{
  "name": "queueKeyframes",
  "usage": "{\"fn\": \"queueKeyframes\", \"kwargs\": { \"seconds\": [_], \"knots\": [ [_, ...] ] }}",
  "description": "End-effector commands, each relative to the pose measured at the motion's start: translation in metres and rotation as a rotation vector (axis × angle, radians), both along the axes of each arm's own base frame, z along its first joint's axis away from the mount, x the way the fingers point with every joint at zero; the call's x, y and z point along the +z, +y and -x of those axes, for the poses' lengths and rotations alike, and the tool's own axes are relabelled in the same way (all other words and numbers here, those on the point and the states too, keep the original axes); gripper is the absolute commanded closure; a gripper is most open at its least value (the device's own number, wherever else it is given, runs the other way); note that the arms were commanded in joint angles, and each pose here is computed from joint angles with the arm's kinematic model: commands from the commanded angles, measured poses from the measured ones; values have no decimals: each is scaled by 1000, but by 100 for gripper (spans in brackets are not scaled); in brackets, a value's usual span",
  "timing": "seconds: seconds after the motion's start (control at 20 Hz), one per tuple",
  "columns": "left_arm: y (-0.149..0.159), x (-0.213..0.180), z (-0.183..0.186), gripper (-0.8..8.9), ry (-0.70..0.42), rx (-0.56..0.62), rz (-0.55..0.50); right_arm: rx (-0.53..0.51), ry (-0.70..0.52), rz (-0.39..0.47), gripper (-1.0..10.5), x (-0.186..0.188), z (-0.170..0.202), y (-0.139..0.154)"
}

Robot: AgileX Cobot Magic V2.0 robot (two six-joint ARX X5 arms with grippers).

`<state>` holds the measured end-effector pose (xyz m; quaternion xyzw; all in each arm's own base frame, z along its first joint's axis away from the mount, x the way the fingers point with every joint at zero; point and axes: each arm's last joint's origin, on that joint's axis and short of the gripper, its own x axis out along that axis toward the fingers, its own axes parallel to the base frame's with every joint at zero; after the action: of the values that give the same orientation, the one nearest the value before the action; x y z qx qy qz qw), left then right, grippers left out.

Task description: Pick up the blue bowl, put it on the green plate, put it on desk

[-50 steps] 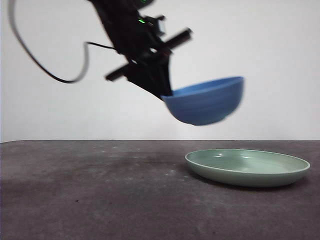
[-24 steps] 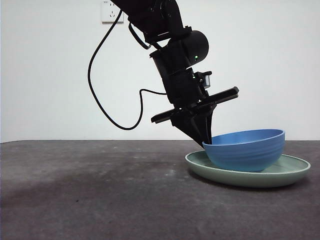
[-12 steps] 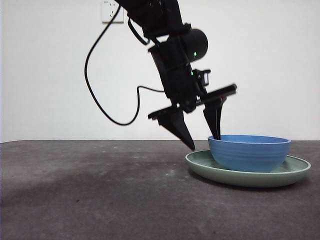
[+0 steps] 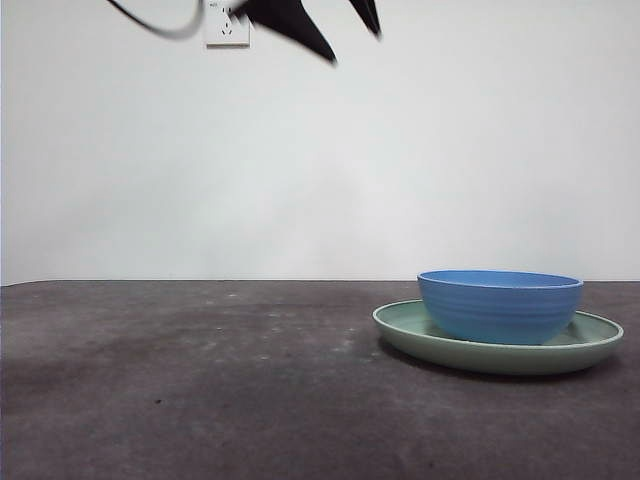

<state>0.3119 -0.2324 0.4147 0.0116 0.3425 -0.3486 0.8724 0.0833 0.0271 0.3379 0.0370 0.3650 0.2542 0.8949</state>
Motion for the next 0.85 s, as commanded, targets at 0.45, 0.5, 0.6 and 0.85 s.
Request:
{"fn": "queueKeyframes", "kwargs": {
  "seconds": [0.45,0.5,0.6,0.85],
  "knots": [
    [75,15,65,523,-93,24,1,-5,-39,-9,534,7,-1,0],
    [81,8,75,523,-92,9,11,-5,-41,-10,534,7,-1,0],
    [92,-6,95,523,-88,-25,23,-4,-47,-11,534,8,-2,1],
    [113,-44,135,524,-53,-132,29,-7,-51,-15,534,8,-2,1]
  ]
}}
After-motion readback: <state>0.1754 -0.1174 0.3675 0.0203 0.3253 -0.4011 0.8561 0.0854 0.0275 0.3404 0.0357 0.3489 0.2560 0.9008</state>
